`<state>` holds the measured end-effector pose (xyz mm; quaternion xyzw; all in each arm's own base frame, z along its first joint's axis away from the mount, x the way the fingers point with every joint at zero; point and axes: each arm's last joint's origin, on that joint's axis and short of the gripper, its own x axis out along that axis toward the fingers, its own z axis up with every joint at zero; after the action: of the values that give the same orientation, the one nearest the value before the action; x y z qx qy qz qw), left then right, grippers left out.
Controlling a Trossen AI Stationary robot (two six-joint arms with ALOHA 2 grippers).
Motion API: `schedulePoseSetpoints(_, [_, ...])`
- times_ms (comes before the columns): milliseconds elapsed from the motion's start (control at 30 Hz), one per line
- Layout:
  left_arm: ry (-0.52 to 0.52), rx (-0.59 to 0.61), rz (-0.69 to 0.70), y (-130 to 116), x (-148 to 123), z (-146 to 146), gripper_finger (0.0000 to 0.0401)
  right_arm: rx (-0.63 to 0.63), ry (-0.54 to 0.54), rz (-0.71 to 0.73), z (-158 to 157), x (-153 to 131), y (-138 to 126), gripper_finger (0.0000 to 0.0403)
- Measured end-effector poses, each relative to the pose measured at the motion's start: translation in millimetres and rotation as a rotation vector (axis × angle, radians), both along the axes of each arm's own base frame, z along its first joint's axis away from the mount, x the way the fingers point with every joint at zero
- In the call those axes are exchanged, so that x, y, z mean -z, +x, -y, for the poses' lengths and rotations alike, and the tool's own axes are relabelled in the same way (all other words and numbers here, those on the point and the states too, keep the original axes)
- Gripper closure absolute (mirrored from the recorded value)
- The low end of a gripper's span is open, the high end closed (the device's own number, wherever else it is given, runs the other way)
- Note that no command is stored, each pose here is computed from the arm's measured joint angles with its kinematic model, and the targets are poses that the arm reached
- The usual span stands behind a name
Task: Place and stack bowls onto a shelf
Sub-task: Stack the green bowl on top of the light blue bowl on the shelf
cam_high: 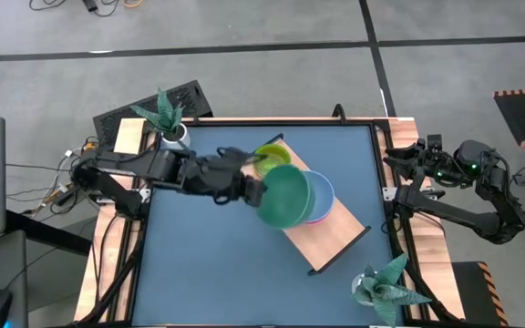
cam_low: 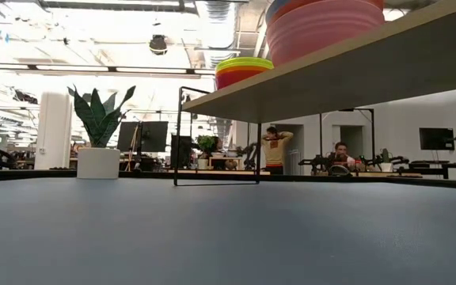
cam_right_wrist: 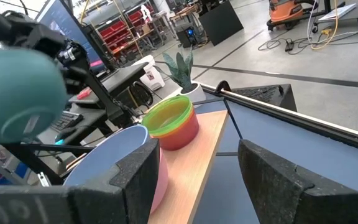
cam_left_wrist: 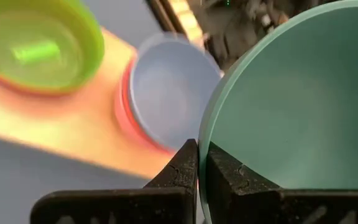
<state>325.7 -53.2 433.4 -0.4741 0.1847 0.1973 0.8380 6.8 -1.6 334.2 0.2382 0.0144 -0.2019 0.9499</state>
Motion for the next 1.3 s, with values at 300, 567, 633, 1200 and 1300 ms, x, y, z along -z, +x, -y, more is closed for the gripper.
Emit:
schedulePoseSetpoints(300, [0.062, -0.011, 0.182, 12, -19, -24, 0.0401, -0.001, -0.001, 0.000, 0, 0, 0, 0.0158])
schedulePoseSetpoints(567, [0.068, 0.001, 0.227, 32, -12, -33, 0.0401, 0.011, -0.003, -0.001, 0, 0, 0, 0.0158])
schedulePoseSetpoints(633, [0.064, 0.011, 0.213, 41, -5, -35, 0.0401, 0.025, -0.003, -0.001, 1, 0, 0, 0.0158])
schedulePoseSetpoints(1200, [0.168, -0.043, -0.087, 44, 31, -47, 0.0401, 0.031, -0.001, -0.002, 1, 0, 0, 0.0158])
schedulePoseSetpoints(1300, [0.173, -0.029, -0.117, 51, 40, -47, 0.0401, 0.032, -0.001, -0.001, 1, 0, 0, 0.0158])
